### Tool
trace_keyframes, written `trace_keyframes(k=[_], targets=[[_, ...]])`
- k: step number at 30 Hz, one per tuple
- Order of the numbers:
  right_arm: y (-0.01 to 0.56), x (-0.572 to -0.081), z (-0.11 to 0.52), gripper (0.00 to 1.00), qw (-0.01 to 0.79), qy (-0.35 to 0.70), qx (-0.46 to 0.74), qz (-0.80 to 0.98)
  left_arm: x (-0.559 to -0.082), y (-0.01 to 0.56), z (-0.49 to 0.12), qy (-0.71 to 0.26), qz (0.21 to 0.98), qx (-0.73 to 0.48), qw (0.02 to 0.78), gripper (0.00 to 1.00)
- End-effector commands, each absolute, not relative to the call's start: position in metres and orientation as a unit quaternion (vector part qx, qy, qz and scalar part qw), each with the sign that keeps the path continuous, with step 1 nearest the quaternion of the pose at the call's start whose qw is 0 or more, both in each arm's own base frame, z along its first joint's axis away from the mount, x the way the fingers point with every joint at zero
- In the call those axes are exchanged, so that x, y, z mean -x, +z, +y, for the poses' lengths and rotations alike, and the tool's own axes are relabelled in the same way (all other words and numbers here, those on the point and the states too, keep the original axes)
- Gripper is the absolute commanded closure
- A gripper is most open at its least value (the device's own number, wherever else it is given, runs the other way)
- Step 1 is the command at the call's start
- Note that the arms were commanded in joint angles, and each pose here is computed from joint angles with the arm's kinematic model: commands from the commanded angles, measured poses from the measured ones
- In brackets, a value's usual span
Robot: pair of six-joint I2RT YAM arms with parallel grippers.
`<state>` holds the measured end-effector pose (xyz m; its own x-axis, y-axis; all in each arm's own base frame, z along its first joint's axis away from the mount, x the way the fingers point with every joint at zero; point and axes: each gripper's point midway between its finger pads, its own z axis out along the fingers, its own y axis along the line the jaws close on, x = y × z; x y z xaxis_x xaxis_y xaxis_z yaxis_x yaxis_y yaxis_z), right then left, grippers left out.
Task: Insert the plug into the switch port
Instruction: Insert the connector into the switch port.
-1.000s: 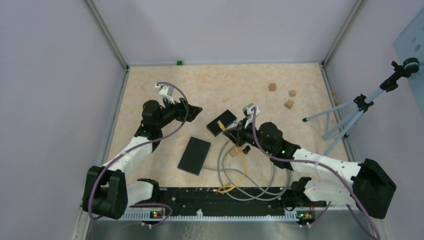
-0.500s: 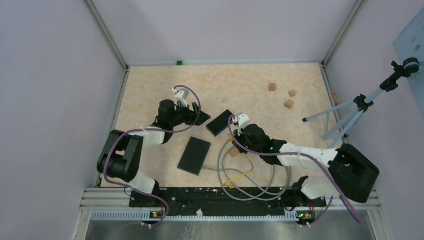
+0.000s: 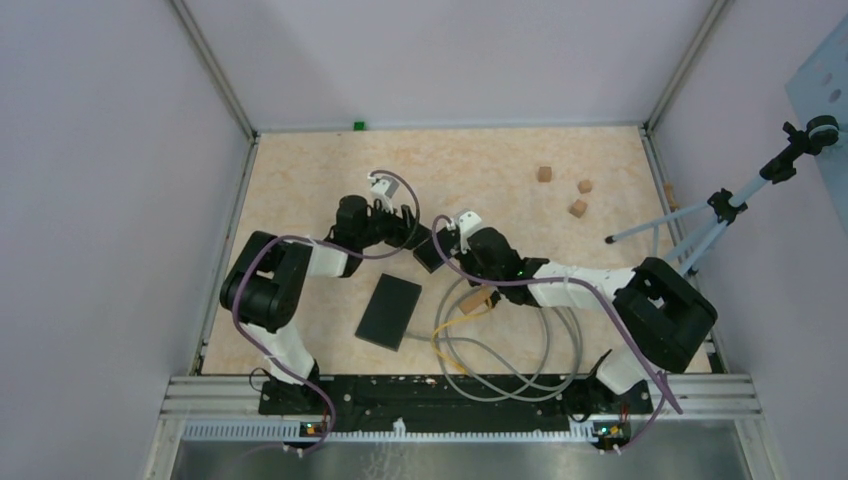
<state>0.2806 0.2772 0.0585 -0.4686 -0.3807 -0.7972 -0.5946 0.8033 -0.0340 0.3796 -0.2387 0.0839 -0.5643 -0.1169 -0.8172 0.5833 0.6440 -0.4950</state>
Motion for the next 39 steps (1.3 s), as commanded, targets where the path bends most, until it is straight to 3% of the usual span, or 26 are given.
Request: trace_keyframes(k=[1, 19, 25, 39], targets=[[0.076, -0.307, 0.284, 1.00, 0.446, 0.157, 0.274, 0.838, -0.383, 0.086, -0.242, -0.396, 0.768, -0.159, 0.478, 0.21], [0.040, -0.322, 0.283, 1.00, 0.392, 0.166, 0.296, 0.855, -0.381, 0.066, -0.254, -0.395, 0.789, -0.152, 0.446, 0.22], [0.055, -0.336, 0.285, 1.00, 0.416, 0.176, 0.302, 0.839, -0.373, 0.058, -0.256, -0.393, 0.797, -0.147, 0.434, 0.24], [0.055, -0.305, 0.258, 1.00, 0.377, 0.159, 0.312, 0.857, -0.371, 0.048, -0.258, -0.385, 0.809, -0.138, 0.422, 0.28]])
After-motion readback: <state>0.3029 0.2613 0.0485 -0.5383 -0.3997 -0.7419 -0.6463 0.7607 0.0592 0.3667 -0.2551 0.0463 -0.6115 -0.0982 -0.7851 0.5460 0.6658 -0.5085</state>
